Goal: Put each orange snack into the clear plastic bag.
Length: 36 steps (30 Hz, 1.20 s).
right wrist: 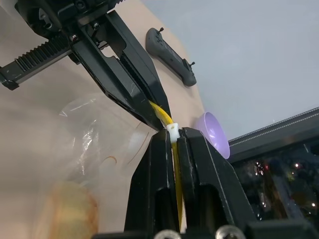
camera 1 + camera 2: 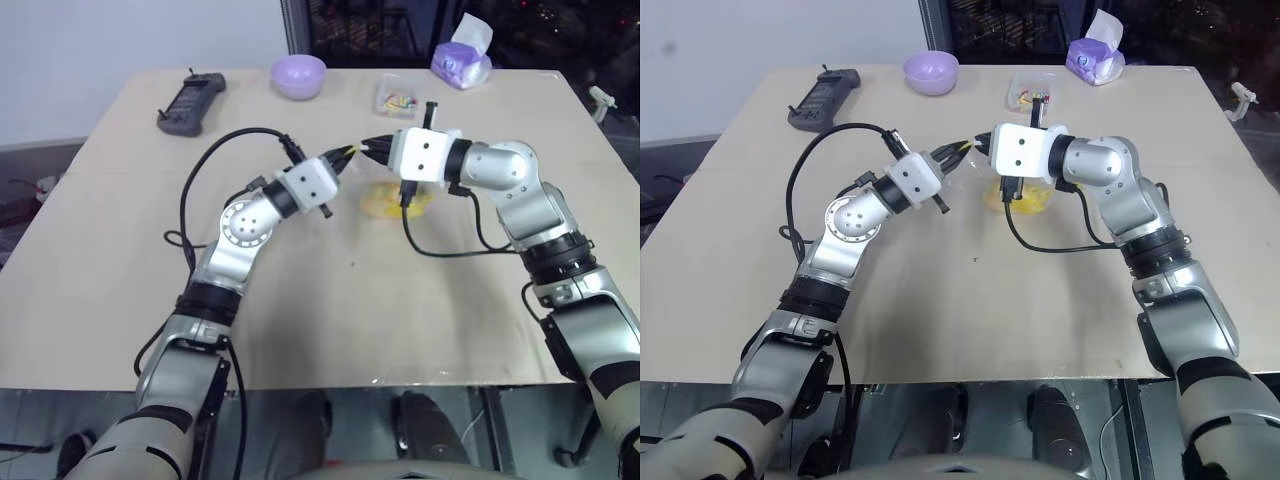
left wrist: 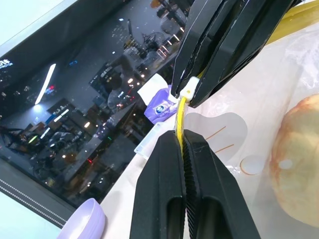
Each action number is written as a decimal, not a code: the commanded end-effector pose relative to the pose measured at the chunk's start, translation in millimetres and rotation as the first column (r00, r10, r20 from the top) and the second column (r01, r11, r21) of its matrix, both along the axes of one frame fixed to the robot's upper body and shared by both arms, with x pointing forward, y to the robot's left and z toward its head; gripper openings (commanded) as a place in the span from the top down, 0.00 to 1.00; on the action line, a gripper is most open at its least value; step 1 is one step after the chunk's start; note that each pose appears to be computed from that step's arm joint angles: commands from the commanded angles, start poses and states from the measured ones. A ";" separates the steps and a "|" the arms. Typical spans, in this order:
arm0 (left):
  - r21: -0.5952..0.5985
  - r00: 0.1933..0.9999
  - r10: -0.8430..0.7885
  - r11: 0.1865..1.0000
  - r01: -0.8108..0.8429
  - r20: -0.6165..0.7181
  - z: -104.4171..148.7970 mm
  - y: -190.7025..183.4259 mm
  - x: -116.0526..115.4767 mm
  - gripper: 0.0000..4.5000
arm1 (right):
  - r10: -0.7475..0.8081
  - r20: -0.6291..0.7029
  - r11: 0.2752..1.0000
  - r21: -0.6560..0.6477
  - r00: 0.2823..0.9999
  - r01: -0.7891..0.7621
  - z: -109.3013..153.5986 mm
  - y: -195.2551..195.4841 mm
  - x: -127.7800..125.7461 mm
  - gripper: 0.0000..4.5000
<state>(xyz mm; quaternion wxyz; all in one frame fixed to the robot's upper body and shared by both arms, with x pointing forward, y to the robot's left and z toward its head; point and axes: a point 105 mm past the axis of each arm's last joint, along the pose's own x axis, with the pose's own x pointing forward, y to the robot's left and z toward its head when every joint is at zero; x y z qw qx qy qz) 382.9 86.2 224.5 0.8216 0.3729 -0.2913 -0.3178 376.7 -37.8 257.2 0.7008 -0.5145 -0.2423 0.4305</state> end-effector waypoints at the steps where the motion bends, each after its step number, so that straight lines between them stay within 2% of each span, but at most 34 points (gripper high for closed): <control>1: -0.010 0.999 0.042 0.999 -0.042 0.027 7.4 10.3 3.6 1.00 | 0.013 0.081 0.999 0.031 0.997 -0.016 25.7 -0.8 -5.5 1.00; 7: -0.067 0.950 0.311 0.949 -0.309 0.019 10.0 61.5 28.3 1.00 | -0.024 0.077 0.999 0.031 0.997 0.022 24.0 -11.4 -1.5 1.00; 9: -0.077 0.934 0.357 0.932 -0.355 0.019 11.0 70.8 31.8 1.00 | -0.032 0.073 0.999 0.031 0.997 0.030 22.9 -13.9 -0.7 1.00; 24: -0.072 0.917 0.400 0.914 -0.398 0.008 5.2 75.2 33.6 1.00 | -0.102 0.070 0.994 0.040 0.992 0.099 24.9 -33.8 6.1 1.00; 36: -0.099 0.861 0.509 0.856 -0.507 -0.010 4.6 104.1 37.4 1.00 | -0.215 0.037 0.975 0.073 0.976 0.212 20.6 -74.7 6.4 1.00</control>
